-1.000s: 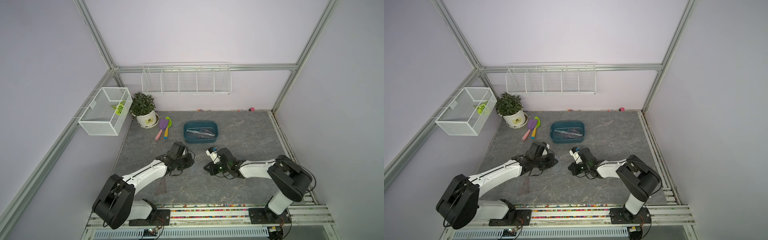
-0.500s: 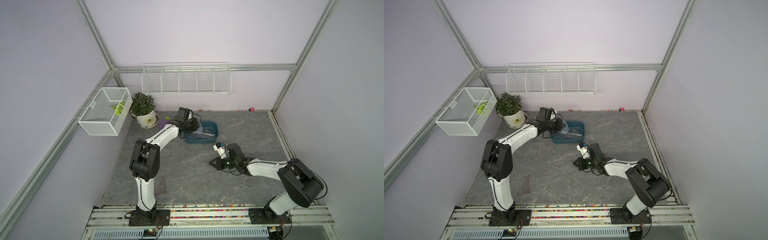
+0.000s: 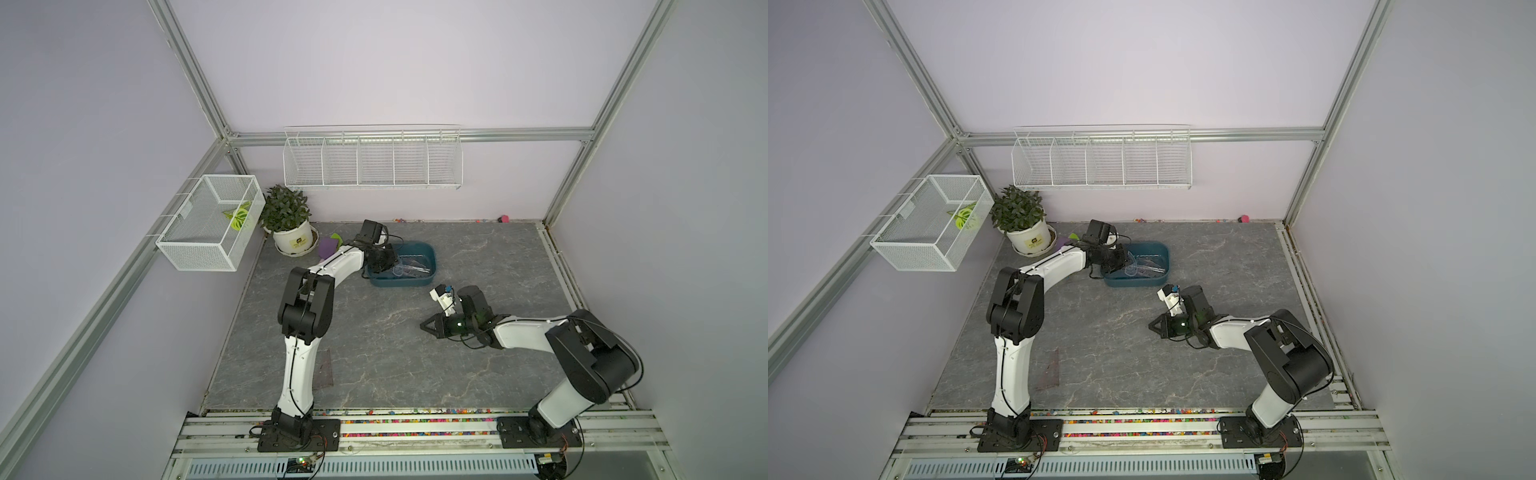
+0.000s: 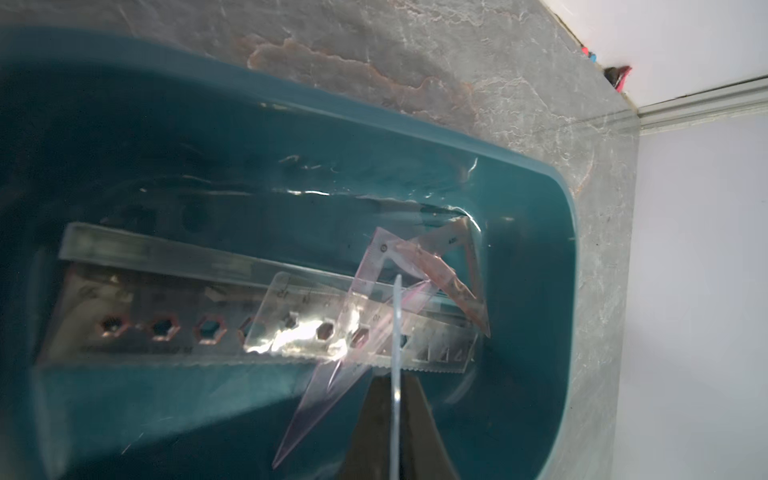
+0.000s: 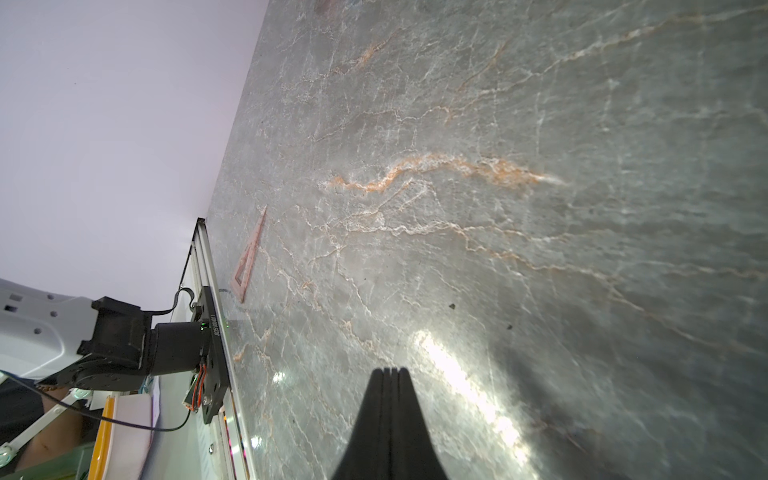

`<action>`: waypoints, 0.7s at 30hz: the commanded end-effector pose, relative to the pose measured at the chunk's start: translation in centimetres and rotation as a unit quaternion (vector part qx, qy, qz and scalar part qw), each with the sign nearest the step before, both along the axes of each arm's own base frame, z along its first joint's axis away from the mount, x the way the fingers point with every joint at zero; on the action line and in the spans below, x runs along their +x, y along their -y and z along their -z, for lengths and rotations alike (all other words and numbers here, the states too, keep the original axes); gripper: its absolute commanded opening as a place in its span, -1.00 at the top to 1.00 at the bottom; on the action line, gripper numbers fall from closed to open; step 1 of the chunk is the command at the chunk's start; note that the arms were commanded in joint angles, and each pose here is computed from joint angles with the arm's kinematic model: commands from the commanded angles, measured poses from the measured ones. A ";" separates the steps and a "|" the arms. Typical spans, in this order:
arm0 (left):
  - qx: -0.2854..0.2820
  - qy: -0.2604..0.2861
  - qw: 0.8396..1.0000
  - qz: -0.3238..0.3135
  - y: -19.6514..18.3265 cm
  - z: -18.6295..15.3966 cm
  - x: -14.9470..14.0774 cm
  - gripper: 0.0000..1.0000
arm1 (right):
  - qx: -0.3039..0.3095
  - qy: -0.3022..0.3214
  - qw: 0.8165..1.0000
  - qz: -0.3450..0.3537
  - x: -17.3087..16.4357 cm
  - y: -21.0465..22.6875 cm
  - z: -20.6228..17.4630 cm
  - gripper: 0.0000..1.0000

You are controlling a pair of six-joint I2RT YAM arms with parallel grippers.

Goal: Put the scattered rulers into the storage box
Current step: Place the ruler in the storage box, then move the ruler to the center of the board.

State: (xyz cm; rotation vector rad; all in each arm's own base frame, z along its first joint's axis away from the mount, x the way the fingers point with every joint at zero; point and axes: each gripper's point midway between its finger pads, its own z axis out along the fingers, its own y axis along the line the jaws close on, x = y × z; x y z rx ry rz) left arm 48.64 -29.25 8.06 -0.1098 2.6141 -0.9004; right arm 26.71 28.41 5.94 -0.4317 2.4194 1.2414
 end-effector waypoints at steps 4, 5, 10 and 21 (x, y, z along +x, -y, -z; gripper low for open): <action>0.014 0.028 1.000 0.001 -0.4 -2.4 0.6 0.02 | 0.007 -0.001 1.000 0.001 0.0 0.3 0.1 0.85; 0.017 0.034 0.999 -0.001 -0.6 -3.1 0.5 -0.06 | 0.006 0.000 1.000 0.001 0.0 0.3 0.0 0.84; 0.045 0.054 0.997 -0.025 -3.1 -6.1 -1.8 -0.22 | 0.007 0.006 1.000 -0.001 -0.2 0.3 -0.6 0.80; 0.158 -0.096 0.951 -0.249 -17.7 1.8 -20.1 -0.21 | -0.027 0.071 0.993 -0.093 -4.4 -5.3 -3.3 0.73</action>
